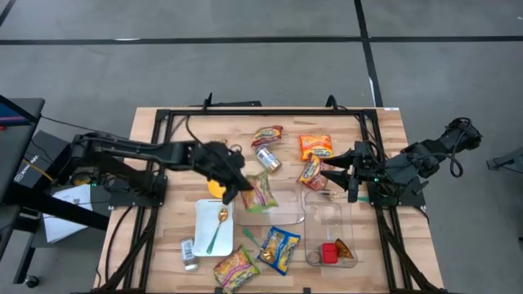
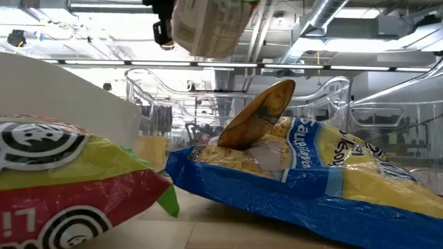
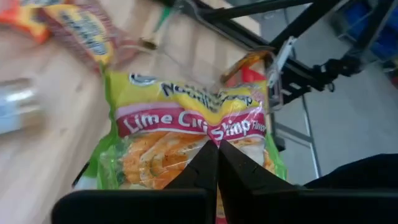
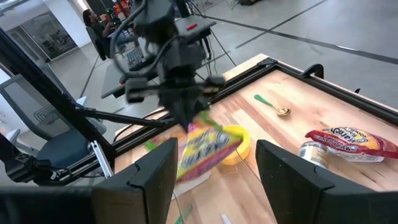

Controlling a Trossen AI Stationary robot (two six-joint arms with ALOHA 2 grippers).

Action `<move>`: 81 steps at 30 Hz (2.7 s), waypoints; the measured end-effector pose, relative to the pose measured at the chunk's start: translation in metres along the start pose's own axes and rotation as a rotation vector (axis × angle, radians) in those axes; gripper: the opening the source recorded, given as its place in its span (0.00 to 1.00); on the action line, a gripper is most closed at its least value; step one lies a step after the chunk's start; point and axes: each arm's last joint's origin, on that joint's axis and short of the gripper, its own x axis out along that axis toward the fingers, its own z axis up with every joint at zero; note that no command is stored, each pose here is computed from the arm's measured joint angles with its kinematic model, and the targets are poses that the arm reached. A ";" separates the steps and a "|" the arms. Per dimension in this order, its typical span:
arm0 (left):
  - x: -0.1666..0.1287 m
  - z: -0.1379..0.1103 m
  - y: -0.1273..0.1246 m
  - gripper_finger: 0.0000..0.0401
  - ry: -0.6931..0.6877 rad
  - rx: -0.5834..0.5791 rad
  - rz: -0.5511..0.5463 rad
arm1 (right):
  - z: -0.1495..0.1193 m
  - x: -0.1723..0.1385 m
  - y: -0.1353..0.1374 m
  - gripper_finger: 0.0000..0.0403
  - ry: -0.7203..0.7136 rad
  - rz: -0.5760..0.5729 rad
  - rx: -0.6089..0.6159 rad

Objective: Pick & Place Food Item
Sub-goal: Put the green noodle pack into the left transparent bin

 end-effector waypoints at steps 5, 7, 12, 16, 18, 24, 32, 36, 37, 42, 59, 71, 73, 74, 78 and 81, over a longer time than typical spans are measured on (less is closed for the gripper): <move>0.034 -0.012 -0.010 0.00 0.034 0.011 -0.029 | 0.000 0.000 0.000 0.52 0.004 -0.003 -0.005; 0.048 -0.017 -0.010 0.00 0.057 0.015 -0.029 | -0.001 0.000 -0.001 0.52 0.006 -0.005 -0.007; 0.077 -0.009 -0.015 0.00 0.078 0.078 -0.032 | -0.001 0.000 0.000 0.52 0.006 -0.005 -0.007; 0.099 0.001 -0.014 0.00 0.091 0.139 -0.026 | -0.001 0.000 -0.001 0.52 0.006 -0.005 -0.007; 0.108 0.004 -0.011 0.00 0.105 0.156 -0.015 | -0.001 0.000 -0.001 0.52 0.007 -0.005 -0.008; 0.128 -0.001 0.003 0.00 0.166 0.162 0.004 | -0.001 0.000 -0.001 0.52 0.008 -0.006 -0.008; 0.136 -0.001 0.023 0.00 0.189 0.178 0.027 | -0.001 0.000 -0.001 0.52 0.009 -0.007 -0.010; 0.139 -0.002 0.029 0.00 0.200 0.165 0.029 | -0.002 0.000 -0.001 0.52 0.017 -0.012 -0.015; 0.141 -0.003 0.030 0.00 0.201 0.165 0.026 | -0.002 0.000 -0.002 0.52 0.020 -0.016 -0.014; 0.149 -0.006 0.032 0.00 0.205 0.148 0.013 | -0.003 0.000 -0.002 0.52 0.026 -0.020 -0.014; 0.177 -0.022 0.048 0.00 0.220 0.142 -0.006 | -0.005 0.000 -0.004 0.52 0.039 -0.031 -0.021; 0.181 -0.027 0.051 0.00 0.241 0.136 -0.003 | -0.005 0.000 -0.004 0.52 0.045 -0.035 -0.025; 0.180 -0.025 0.050 0.00 0.237 0.153 -0.006 | -0.005 0.000 -0.004 0.52 0.044 -0.036 -0.025; 0.180 -0.025 0.050 0.01 0.234 0.158 -0.006 | -0.005 0.000 -0.004 0.52 0.045 -0.036 -0.024; 0.178 -0.023 0.049 0.07 0.229 0.161 -0.006 | -0.005 0.000 -0.004 0.52 0.045 -0.036 -0.025; 0.174 -0.021 0.046 0.13 0.219 0.164 -0.007 | -0.006 0.000 -0.005 0.52 0.047 -0.037 -0.027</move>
